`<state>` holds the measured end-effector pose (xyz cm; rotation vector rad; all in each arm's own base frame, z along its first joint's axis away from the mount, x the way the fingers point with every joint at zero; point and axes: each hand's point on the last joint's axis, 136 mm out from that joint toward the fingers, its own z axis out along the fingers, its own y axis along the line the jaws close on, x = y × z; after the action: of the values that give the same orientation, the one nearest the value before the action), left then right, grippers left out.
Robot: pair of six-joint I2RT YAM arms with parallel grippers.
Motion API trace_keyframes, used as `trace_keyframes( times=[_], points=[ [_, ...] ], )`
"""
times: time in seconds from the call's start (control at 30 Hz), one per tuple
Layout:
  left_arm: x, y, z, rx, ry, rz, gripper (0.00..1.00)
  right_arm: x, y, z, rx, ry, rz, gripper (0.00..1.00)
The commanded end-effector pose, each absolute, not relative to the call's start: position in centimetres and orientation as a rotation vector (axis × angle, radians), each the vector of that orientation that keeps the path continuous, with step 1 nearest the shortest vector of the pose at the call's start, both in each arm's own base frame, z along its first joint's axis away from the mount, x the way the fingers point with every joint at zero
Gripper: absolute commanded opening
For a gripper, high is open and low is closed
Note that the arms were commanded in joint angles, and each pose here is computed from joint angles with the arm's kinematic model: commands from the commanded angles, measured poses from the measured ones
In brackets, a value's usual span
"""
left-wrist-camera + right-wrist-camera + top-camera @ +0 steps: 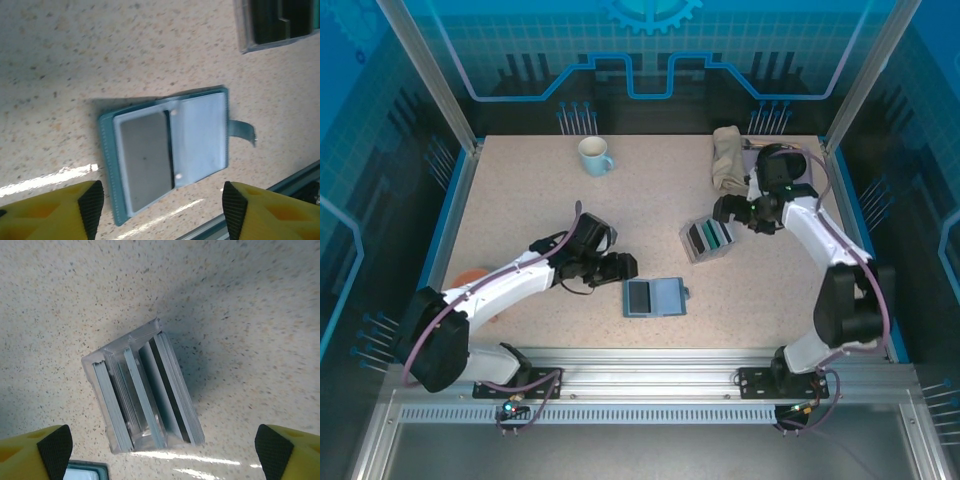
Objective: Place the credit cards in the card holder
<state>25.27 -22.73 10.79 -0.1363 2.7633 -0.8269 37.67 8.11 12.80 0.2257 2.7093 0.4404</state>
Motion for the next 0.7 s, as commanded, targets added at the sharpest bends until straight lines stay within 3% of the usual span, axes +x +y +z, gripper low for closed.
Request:
trace_keyframes(
  times=[0.0,0.23,0.43,0.67],
  points=[
    [25.6,-24.2,12.0,-0.131,2.751,-0.89,0.69,39.0,9.8,12.3,0.18,2.742,0.596,0.96],
    [25.4,-26.1,10.6,-0.109,2.804,-0.865,0.7,39.9,13.9,9.7,0.152,2.781,0.905,0.88],
    [25.7,-26.3,9.9,-0.133,2.817,-0.838,0.71,38.5,17.3,10.5,0.02,2.746,1.082,0.84],
    [26.3,-25.9,9.3,-0.177,2.832,-0.775,0.71,36.5,19.2,10.4,-0.063,2.787,1.062,0.83]
  ],
)
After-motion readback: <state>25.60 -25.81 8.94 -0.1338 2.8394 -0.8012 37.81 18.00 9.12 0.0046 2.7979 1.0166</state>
